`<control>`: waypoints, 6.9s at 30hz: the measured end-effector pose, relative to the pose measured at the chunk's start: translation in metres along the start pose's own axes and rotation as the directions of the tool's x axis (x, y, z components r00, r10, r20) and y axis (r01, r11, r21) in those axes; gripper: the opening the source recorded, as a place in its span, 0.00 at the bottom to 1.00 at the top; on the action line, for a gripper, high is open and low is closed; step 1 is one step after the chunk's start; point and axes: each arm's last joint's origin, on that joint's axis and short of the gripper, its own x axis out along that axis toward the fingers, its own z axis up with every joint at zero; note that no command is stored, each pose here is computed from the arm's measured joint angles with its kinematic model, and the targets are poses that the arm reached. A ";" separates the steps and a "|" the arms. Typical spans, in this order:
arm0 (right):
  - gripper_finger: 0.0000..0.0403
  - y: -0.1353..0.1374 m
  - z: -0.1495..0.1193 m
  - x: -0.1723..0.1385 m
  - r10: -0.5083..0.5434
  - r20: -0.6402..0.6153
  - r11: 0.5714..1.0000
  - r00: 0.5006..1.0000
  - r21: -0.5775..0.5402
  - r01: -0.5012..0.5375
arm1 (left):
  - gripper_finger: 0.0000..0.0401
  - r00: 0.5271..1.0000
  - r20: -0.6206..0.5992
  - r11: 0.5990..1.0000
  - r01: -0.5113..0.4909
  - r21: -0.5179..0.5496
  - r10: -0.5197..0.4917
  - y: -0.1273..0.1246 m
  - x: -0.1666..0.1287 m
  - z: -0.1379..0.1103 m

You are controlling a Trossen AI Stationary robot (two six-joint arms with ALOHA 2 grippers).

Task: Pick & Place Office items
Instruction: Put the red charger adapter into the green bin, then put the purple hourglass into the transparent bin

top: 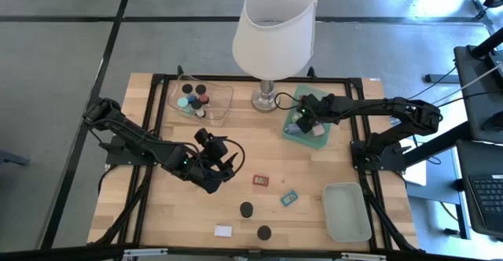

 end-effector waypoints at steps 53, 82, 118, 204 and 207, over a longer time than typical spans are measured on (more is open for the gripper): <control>0.86 0.046 -0.034 -0.096 0.429 0.292 0.897 0.855 -0.251 -0.365 | 0.76 0.779 -0.433 0.822 0.553 0.137 -0.453 -0.090 0.017 -0.076; 0.86 0.046 -0.033 -0.097 0.434 0.298 0.895 0.850 -0.253 -0.368 | 0.76 0.627 -0.416 0.614 0.768 0.183 -0.659 -0.101 0.042 -0.061; 0.86 0.047 -0.033 -0.097 0.434 0.298 0.893 0.850 -0.266 -0.363 | 0.51 0.637 -0.331 0.603 0.769 0.211 -0.697 -0.095 0.057 -0.043; 0.86 0.048 -0.027 -0.100 0.424 0.378 0.901 0.823 -0.267 -0.342 | 0.53 0.949 -0.196 0.865 -0.307 -0.398 0.247 0.191 0.165 -0.054; 0.86 0.048 -0.027 -0.100 0.424 0.378 0.901 0.823 -0.267 -0.341 | 0.53 0.948 -0.196 0.856 -0.312 -0.413 0.251 0.191 0.165 -0.054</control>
